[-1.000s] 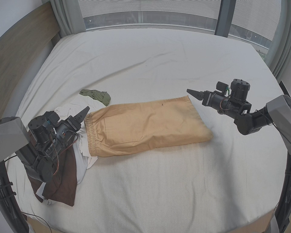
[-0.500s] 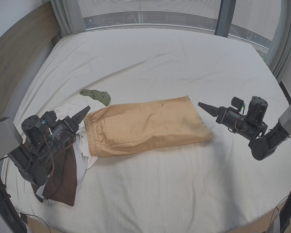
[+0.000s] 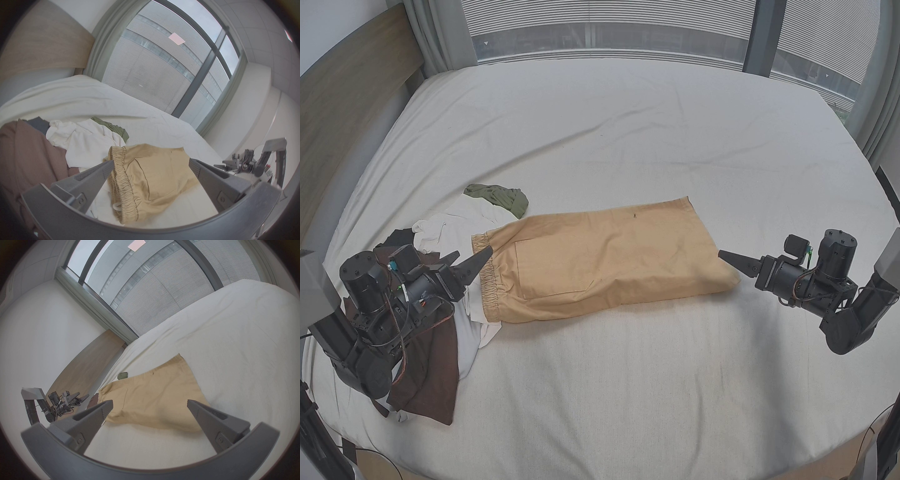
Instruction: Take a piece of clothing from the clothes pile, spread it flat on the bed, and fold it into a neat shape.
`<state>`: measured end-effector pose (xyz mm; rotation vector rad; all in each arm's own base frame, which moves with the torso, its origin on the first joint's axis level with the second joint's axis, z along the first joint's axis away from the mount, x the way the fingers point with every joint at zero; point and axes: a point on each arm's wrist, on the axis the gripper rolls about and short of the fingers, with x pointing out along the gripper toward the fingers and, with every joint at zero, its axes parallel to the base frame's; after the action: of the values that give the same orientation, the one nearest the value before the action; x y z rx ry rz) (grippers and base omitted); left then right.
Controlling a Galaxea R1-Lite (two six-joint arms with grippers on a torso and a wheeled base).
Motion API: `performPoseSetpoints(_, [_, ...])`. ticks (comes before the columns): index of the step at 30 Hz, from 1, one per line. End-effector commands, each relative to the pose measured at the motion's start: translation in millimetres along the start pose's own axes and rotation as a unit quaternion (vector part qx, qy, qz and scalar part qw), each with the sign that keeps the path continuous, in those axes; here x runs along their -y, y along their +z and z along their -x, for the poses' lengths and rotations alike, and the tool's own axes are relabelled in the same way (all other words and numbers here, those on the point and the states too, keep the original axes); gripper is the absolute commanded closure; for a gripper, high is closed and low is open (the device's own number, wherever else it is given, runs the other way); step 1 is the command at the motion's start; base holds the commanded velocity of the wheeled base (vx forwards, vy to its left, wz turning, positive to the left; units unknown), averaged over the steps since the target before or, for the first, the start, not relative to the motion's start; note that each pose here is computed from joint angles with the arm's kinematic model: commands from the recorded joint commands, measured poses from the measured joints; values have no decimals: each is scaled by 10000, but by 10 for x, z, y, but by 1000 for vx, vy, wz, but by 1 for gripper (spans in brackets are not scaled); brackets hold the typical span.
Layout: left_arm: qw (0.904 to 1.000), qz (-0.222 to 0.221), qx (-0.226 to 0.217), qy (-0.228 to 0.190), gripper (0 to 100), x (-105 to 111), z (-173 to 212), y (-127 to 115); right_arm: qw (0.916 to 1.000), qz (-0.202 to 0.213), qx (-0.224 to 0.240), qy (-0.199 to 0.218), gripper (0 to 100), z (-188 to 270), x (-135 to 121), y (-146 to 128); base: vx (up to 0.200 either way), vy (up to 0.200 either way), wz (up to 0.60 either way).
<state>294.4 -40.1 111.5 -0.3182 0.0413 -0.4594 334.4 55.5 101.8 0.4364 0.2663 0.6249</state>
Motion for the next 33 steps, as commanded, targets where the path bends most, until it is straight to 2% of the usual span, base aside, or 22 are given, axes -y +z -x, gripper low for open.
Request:
performPoseSetpoints(1, [9998,-135,-110,16,0,-1,30,-47,9998,-109,-158,-88,0,13,7,-41,0,0,0])
performPoseSetpoints(8, [9997,-85,-240,58,0,-36,8,-125,9979,-321,-507,-223,0,34,5,-123,0,0,0])
performPoseSetpoints(19, [9995,-57,-302,54,0,-41,-1,-160,9958,-462,-726,-323,0,-28,100,-271,0,0,0])
performPoseSetpoints(23, [9993,-33,-373,45,0,-37,-19,-205,9935,-551,-936,-345,0,-73,131,-407,0,0,0])
performPoseSetpoints(33, [9992,-26,-391,58,0,-47,-21,-217,9922,-578,-955,-548,0,-227,277,-555,0,0,0])
